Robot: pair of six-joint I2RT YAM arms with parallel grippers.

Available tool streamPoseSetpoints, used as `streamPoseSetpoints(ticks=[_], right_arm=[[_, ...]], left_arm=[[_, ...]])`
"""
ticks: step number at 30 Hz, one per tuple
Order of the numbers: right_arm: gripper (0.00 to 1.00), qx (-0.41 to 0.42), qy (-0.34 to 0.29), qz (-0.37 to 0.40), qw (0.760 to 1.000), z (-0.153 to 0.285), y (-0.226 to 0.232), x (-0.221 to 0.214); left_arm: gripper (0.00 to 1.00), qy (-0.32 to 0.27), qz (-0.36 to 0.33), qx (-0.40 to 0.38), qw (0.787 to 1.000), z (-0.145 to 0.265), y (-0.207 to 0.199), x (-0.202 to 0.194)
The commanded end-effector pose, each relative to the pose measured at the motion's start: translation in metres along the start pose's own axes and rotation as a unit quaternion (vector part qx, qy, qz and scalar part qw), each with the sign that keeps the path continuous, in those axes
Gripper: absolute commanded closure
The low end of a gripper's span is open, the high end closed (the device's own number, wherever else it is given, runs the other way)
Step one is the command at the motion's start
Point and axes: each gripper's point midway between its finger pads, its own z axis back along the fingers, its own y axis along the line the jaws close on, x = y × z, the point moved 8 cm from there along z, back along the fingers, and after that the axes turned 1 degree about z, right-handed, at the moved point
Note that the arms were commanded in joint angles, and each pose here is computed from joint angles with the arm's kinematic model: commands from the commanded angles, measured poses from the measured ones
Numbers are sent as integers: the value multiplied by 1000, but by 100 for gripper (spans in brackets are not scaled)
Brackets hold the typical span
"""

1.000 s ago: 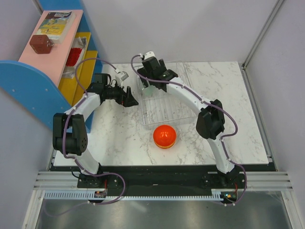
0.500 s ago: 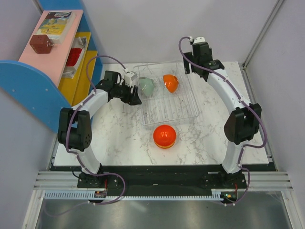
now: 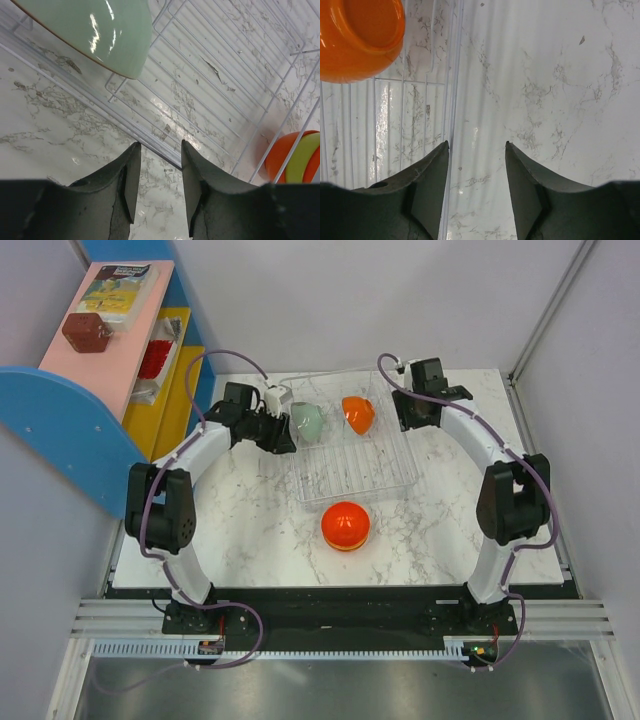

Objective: Load the bowls into the dish rack

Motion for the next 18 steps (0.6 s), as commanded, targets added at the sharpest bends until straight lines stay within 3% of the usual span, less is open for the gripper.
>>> streamPoseSetpoints(ticks=[1, 7, 10, 11, 13, 18], right_arm=[[45, 28, 0, -4, 1000, -10, 3, -1], [47, 60, 20, -8, 998, -26, 11, -10], [67, 66, 26, -11, 997, -33, 13, -11], [79, 66, 28, -14, 997, -34, 14, -11], [89, 63, 32, -17, 997, -38, 14, -12], [95, 42, 30, -31, 998, -40, 11, -10]], left_arm=[[57, 3, 0, 18, 1000, -6, 5, 9], [63, 13, 6, 33, 999, -10, 11, 11], [66, 18, 7, 42, 999, -13, 14, 12], [67, 21, 9, 46, 999, -15, 16, 11], [69, 21, 9, 48, 999, -16, 17, 14], [74, 25, 11, 52, 998, -25, 24, 21]])
